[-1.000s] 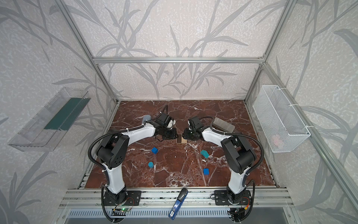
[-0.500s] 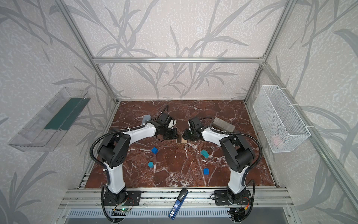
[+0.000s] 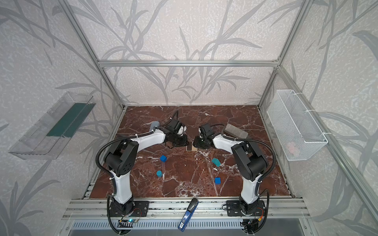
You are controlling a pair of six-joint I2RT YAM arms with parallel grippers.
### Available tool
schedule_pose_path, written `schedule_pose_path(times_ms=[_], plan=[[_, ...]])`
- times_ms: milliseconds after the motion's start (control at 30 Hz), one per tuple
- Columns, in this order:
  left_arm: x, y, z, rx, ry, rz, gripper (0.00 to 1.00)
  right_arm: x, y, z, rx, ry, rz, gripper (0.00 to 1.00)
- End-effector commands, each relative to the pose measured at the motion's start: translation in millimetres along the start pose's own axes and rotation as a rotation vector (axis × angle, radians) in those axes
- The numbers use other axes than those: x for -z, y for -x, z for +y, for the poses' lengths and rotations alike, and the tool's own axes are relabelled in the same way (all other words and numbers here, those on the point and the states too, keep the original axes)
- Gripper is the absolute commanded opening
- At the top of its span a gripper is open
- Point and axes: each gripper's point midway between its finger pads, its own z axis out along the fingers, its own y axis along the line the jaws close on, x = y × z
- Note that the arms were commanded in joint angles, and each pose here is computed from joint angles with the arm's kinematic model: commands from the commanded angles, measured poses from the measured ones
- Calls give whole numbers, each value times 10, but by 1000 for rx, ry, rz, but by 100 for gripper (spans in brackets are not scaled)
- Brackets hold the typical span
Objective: Build the wood block tower
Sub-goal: 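Bring both grippers against the stack sides to square the blocks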
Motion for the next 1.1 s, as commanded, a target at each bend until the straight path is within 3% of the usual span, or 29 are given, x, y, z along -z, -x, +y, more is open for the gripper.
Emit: schedule_pose_path(times_ms=[0, 1067], plan=[[-22, 11, -54, -2, -11, 12, 15, -36, -22, -25, -3, 0, 12, 35], [65, 12, -47, 2, 8, 0, 17, -32, -31, -26, -10, 5, 10, 35]])
